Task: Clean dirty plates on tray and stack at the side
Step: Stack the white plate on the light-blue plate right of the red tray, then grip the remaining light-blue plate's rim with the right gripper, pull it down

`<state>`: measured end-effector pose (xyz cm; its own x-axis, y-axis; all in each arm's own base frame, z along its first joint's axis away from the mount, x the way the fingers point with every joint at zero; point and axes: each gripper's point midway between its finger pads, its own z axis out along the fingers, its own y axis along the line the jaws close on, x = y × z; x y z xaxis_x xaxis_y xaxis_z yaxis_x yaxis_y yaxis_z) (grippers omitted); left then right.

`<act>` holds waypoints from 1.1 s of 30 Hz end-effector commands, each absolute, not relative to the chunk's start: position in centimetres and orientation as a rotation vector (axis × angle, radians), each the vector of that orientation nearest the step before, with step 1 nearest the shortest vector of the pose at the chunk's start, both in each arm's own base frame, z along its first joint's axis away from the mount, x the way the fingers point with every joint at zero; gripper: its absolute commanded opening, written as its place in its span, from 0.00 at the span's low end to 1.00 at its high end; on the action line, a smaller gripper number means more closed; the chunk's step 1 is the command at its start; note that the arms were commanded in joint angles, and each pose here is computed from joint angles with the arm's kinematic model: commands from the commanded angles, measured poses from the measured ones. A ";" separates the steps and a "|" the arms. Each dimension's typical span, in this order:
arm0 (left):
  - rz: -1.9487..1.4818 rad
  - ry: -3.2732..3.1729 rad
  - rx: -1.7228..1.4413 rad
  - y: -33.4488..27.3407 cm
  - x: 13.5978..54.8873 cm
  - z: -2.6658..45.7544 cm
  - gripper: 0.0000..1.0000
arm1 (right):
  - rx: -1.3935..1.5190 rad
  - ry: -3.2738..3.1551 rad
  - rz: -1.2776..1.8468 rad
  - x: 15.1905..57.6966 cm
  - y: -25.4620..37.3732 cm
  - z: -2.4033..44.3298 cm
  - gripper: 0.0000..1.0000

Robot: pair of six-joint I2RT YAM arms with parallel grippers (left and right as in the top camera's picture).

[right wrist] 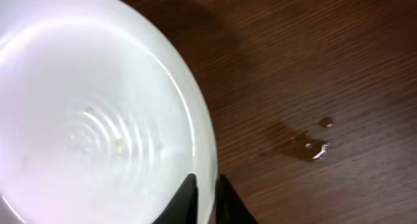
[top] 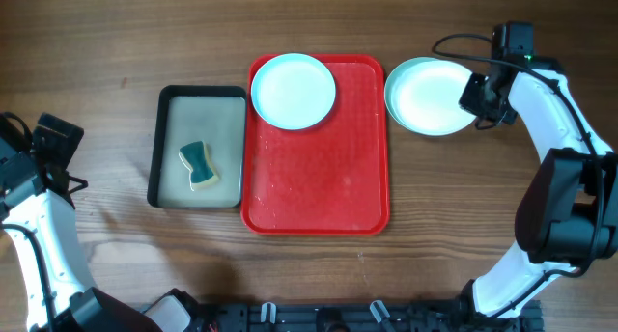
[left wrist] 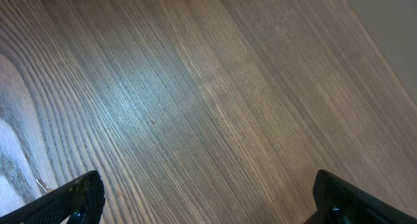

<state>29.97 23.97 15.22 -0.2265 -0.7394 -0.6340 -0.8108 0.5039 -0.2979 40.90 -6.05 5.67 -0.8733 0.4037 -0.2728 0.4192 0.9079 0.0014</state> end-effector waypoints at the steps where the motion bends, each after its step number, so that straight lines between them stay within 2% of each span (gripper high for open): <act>1: 0.110 1.965 -1.263 24.2 30.3 16.5 1.00 | 0.585 2.850 -0.006 40.5 -5.1 4.6 0.21; 3: 0.110 1.965 -1.263 24.2 30.3 16.5 1.00 | 0.583 2.857 0.023 40.4 -4.7 4.6 0.34; 6: 0.110 1.965 -1.263 24.2 30.3 16.5 1.00 | 0.510 2.849 0.391 41.3 0.2 5.2 0.41; 8: 0.110 1.964 -1.263 24.2 30.3 16.5 1.00 | 0.400 2.833 0.504 42.0 3.8 5.7 0.43; 13: 0.110 1.965 -1.263 24.2 30.3 16.5 1.00 | 0.121 2.778 0.549 43.0 11.5 6.6 0.49; 17: 0.110 1.965 -1.263 24.2 30.3 16.5 1.00 | -0.137 2.654 0.568 43.6 19.3 7.9 0.62; 22: 0.110 1.965 -1.263 24.2 30.3 16.5 1.00 | -0.253 2.518 0.394 44.2 23.7 9.0 0.64; 26: 0.110 1.965 -1.263 24.2 30.3 16.5 1.00 | -0.200 2.466 0.341 45.1 24.2 9.4 0.64; 30: 0.110 1.965 -1.263 24.2 30.3 16.5 1.00 | -0.156 2.504 0.342 45.5 24.4 6.5 0.64; 33: 0.110 1.965 -1.263 24.2 30.3 16.5 1.00 | -0.152 2.524 0.309 46.3 24.6 2.6 0.64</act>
